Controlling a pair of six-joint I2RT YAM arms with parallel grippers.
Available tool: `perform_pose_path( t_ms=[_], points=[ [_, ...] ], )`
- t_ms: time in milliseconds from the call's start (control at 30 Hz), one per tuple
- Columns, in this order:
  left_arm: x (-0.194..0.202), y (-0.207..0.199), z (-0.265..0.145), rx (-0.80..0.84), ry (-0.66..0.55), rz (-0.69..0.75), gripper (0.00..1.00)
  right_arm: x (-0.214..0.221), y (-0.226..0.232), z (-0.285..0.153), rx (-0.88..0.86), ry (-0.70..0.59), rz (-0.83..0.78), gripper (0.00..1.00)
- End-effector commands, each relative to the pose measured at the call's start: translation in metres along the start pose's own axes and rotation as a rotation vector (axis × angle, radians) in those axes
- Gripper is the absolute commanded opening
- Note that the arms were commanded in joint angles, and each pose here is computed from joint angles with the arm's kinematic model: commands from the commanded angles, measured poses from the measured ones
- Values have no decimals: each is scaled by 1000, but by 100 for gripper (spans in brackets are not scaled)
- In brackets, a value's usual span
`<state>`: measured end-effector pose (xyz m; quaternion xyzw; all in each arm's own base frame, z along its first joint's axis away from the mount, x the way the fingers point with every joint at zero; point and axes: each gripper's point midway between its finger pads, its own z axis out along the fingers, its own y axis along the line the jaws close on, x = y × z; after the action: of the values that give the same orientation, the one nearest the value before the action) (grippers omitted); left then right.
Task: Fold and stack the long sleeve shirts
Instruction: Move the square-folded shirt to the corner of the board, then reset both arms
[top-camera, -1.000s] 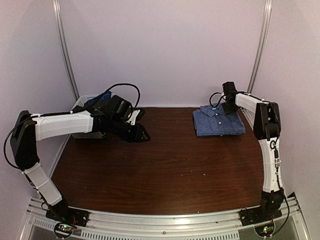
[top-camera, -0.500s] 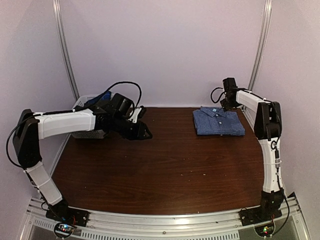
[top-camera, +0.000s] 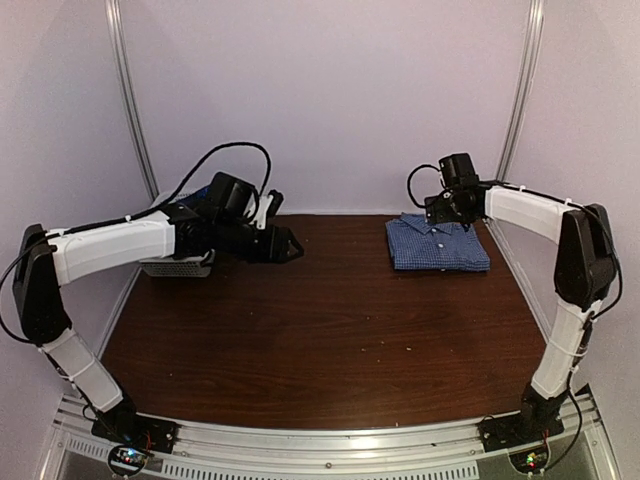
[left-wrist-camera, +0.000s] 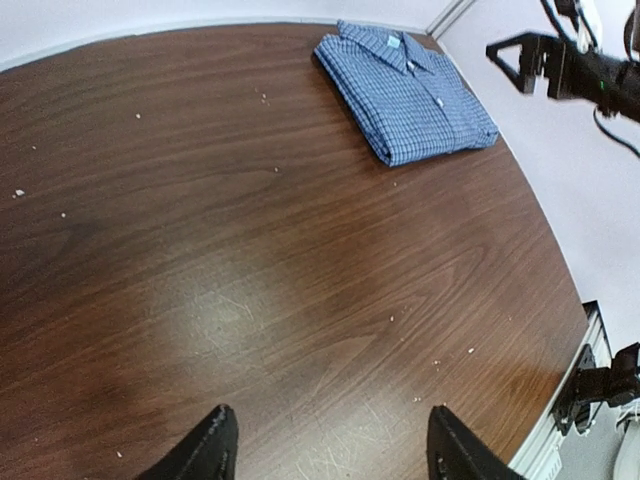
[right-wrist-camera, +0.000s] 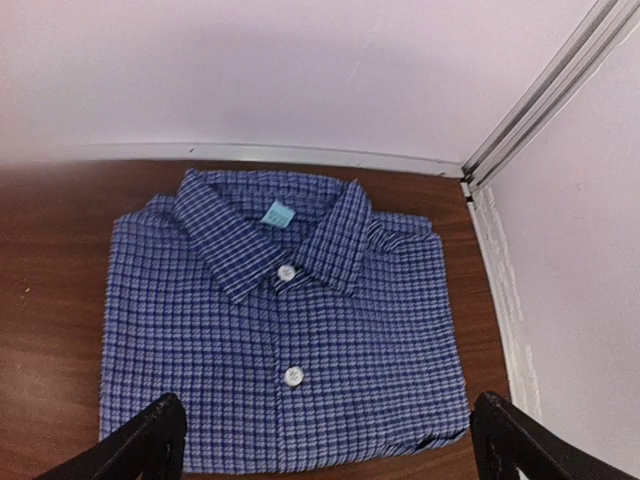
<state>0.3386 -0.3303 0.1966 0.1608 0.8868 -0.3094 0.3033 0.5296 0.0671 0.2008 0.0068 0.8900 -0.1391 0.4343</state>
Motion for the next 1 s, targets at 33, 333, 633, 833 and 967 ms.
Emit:
perform_pose_path(
  t_ms=[33, 333, 633, 833, 967],
  points=[
    [-41, -8, -30, -16, -177, 47, 75, 28, 57, -50, -214, -35, 133, 100],
    [-29, -2, -40, -26, -221, 53, 94, 67, 134, -150, -534, -71, 217, 100],
    [4, -16, -36, -5, -222, 61, 98, 98, 172, -216, -705, -88, 222, 100],
    [14, -24, -39, -2, -230, 79, 98, 86, 146, -244, -749, -181, 302, 100],
    [2, -23, -50, -31, -281, 95, 98, 85, 131, -254, -762, -222, 328, 100]
  ],
)
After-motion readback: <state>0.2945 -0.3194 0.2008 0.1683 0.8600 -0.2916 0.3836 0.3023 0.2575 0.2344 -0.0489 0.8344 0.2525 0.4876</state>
